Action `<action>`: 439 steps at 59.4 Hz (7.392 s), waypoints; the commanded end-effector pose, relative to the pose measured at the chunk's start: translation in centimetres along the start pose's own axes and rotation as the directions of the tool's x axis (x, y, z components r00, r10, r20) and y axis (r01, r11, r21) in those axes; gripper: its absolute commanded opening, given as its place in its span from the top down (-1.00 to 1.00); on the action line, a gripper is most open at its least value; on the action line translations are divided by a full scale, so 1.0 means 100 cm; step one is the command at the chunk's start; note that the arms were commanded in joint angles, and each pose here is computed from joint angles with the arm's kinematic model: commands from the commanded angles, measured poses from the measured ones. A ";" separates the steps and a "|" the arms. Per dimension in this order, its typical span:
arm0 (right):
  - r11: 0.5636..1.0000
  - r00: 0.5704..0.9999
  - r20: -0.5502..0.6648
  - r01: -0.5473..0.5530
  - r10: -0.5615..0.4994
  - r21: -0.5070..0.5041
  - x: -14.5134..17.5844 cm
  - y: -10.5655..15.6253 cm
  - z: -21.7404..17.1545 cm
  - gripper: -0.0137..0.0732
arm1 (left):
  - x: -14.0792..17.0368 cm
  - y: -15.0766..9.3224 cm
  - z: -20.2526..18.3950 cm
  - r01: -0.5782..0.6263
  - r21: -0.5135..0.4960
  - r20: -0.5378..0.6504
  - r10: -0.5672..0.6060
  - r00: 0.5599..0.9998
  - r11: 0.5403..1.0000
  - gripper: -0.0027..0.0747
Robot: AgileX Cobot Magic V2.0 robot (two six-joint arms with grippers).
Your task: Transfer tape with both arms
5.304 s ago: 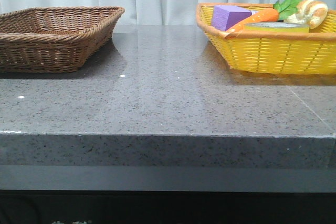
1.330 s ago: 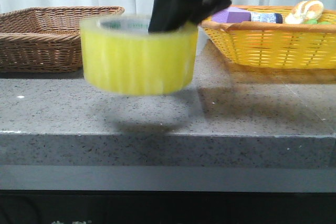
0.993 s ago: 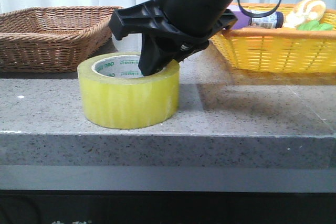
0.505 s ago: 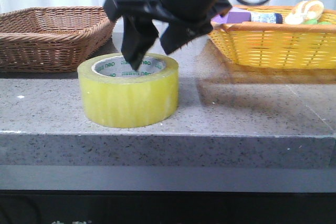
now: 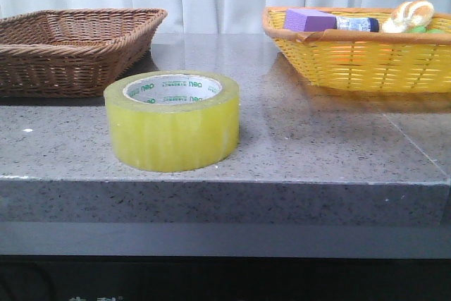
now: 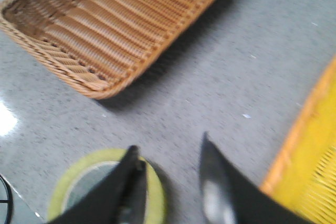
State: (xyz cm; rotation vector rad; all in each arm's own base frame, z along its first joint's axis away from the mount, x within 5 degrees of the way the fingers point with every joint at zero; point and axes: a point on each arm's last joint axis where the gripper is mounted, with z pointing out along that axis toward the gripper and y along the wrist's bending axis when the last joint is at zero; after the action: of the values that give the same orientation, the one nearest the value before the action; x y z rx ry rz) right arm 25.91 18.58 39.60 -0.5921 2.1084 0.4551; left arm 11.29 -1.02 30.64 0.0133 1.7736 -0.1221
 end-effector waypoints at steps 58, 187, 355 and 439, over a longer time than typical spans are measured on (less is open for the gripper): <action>0.870 0.898 0.421 -0.307 0.130 0.386 0.206 -0.046 -0.171 0.89 | -0.018 -0.001 -0.002 0.016 0.008 0.098 -0.016 0.995 1.000 -0.72; 0.876 0.847 0.529 -0.299 0.062 0.377 0.230 -0.036 -0.180 0.89 | 0.001 -0.179 0.161 0.095 0.399 -0.702 0.237 0.671 0.912 0.47; 0.876 0.847 0.529 -0.299 0.062 0.377 0.230 -0.036 -0.180 0.89 | -0.071 -0.010 0.023 0.038 0.011 -0.098 -0.037 0.994 0.999 0.98; 0.876 0.847 0.527 -0.299 0.063 0.377 0.231 -0.036 -0.180 0.89 | -0.004 -0.002 -0.039 0.040 0.029 0.037 -0.041 0.998 0.999 0.98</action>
State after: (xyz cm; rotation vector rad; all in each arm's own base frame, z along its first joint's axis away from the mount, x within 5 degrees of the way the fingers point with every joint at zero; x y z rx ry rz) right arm 4.47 0.75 28.62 0.0117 1.7758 0.1891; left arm 7.65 -0.83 30.87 0.0002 1.8490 -0.1525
